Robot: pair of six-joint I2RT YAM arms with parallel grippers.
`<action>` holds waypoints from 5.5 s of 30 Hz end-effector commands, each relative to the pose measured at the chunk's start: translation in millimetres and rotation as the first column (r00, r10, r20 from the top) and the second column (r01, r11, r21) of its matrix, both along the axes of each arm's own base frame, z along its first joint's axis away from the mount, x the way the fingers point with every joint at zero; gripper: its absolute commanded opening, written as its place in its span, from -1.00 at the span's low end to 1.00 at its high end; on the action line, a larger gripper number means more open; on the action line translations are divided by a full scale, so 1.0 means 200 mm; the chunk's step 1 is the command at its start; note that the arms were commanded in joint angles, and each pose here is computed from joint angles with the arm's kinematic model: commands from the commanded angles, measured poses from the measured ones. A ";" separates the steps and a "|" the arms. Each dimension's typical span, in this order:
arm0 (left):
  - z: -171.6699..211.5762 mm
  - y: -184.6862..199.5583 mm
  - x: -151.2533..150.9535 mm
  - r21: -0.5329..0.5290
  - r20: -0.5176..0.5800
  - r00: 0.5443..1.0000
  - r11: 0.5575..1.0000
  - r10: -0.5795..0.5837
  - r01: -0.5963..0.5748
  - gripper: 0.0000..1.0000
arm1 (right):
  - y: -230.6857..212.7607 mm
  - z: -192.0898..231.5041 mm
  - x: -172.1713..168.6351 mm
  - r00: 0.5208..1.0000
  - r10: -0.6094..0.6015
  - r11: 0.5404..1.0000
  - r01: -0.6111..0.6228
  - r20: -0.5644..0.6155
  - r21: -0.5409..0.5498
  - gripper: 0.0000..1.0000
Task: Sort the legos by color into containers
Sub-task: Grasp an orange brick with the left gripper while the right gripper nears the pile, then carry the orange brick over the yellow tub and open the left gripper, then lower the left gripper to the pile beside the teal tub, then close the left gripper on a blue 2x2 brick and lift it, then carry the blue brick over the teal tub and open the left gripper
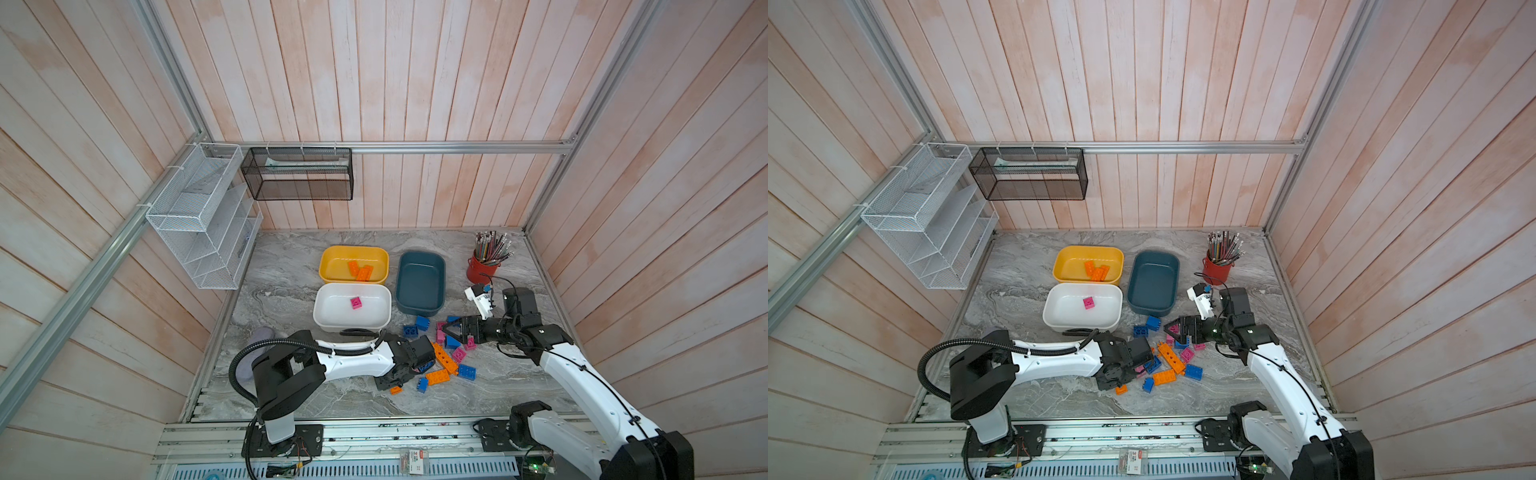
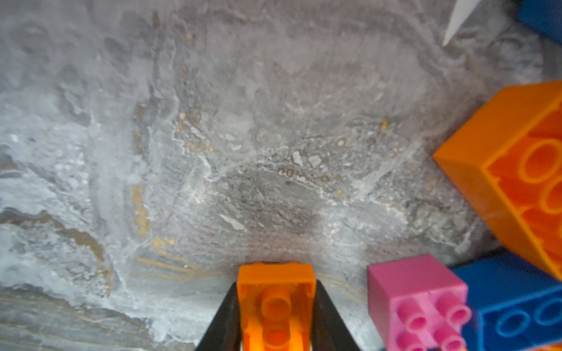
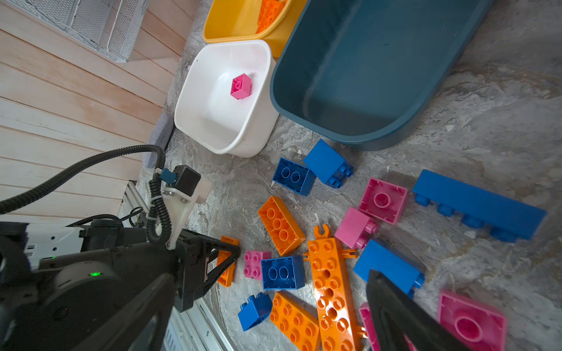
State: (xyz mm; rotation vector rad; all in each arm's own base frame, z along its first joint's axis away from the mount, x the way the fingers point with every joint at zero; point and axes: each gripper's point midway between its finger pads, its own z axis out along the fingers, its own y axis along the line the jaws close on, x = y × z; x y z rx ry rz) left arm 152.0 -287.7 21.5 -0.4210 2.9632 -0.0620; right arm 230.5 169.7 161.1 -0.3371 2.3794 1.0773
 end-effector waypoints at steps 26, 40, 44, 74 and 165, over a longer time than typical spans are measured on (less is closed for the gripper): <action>0.66 0.46 1.61 0.209 0.488 0.831 0.960 -0.266 0.184 -0.58 | 0.16 0.36 0.33 0.987 0.020 0.983 -0.049 0.160 0.179 0.96; 0.40 0.51 2.08 0.285 0.434 0.831 0.928 -0.347 0.239 -0.43 | 0.14 0.34 0.37 0.986 -0.002 0.988 -0.023 0.164 0.152 0.96; 0.45 0.52 2.09 0.302 0.439 0.814 0.916 -0.381 0.265 0.17 | 0.13 0.36 0.38 0.983 -0.006 0.989 -0.020 0.182 0.143 0.96; 0.70 -0.15 0.37 0.028 0.612 0.328 0.435 -0.720 0.900 0.63 | 0.03 0.27 0.15 0.961 0.082 0.996 -0.068 0.264 -0.061 0.96; 0.60 -0.43 1.40 0.318 0.496 -0.035 0.144 -0.867 0.937 -0.42 | -0.11 0.35 0.23 0.902 0.017 0.986 0.057 0.432 -0.159 0.96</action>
